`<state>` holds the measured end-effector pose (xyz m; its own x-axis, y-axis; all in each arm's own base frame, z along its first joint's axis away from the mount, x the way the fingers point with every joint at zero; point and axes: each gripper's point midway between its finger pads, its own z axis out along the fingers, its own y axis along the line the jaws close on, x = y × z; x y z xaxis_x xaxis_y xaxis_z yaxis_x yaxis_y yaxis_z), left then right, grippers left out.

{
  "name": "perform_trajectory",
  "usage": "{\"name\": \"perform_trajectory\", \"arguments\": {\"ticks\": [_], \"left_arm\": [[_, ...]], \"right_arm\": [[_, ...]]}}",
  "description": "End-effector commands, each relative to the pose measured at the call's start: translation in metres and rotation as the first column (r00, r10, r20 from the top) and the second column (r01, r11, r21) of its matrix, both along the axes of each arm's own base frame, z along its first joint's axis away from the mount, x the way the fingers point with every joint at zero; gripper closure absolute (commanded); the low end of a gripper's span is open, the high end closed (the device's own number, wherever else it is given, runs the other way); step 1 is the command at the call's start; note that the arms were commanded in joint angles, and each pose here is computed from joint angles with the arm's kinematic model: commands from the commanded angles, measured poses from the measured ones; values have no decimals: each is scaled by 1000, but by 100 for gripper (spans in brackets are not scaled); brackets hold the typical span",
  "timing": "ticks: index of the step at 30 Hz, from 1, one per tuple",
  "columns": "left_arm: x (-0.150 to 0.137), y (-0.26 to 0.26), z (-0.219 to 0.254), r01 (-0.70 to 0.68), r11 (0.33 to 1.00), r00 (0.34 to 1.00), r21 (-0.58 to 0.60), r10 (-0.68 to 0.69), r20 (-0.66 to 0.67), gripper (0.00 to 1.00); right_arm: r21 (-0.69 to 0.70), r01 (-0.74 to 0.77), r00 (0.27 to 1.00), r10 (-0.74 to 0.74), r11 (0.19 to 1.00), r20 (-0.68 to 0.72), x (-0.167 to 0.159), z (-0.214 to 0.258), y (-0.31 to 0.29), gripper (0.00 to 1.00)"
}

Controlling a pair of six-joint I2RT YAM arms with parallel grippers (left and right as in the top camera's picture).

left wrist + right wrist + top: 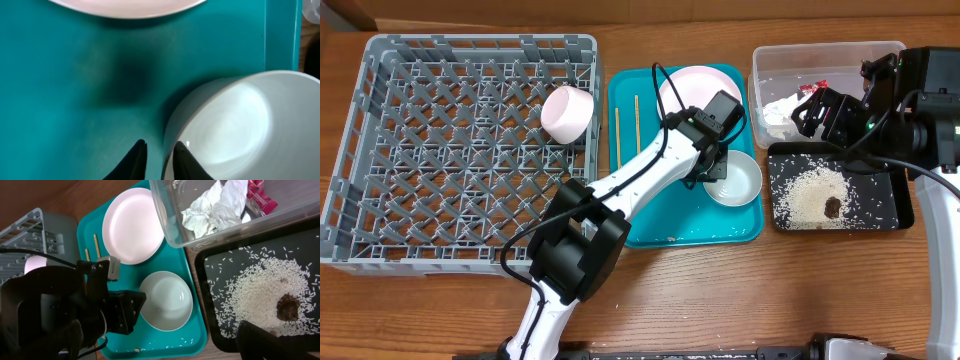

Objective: Sort waste into correct bins and load items into the dishwasher

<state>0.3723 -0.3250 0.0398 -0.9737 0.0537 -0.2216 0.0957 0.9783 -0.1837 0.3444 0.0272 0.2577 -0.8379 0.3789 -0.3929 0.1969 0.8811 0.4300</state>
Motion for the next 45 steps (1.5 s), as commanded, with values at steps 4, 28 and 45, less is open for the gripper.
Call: {"name": "perform_trajectory", "arguments": {"ticks": [4, 28, 45], "left_arm": [[-6, 10, -16, -18, 999, 1000, 36, 18, -10, 96], [-19, 274, 247, -427, 696, 883, 577, 183, 433, 96], [-44, 337, 189, -523, 272, 849, 808, 75, 524, 96]], "right_arm": [[-4, -3, 1000, 3, 1000, 6, -1, 2, 1, 0], [-6, -5, 1000, 5, 1000, 21, 2, 4, 1, 0], [-7, -5, 1000, 5, 1000, 21, 2, 3, 0, 0]]}}
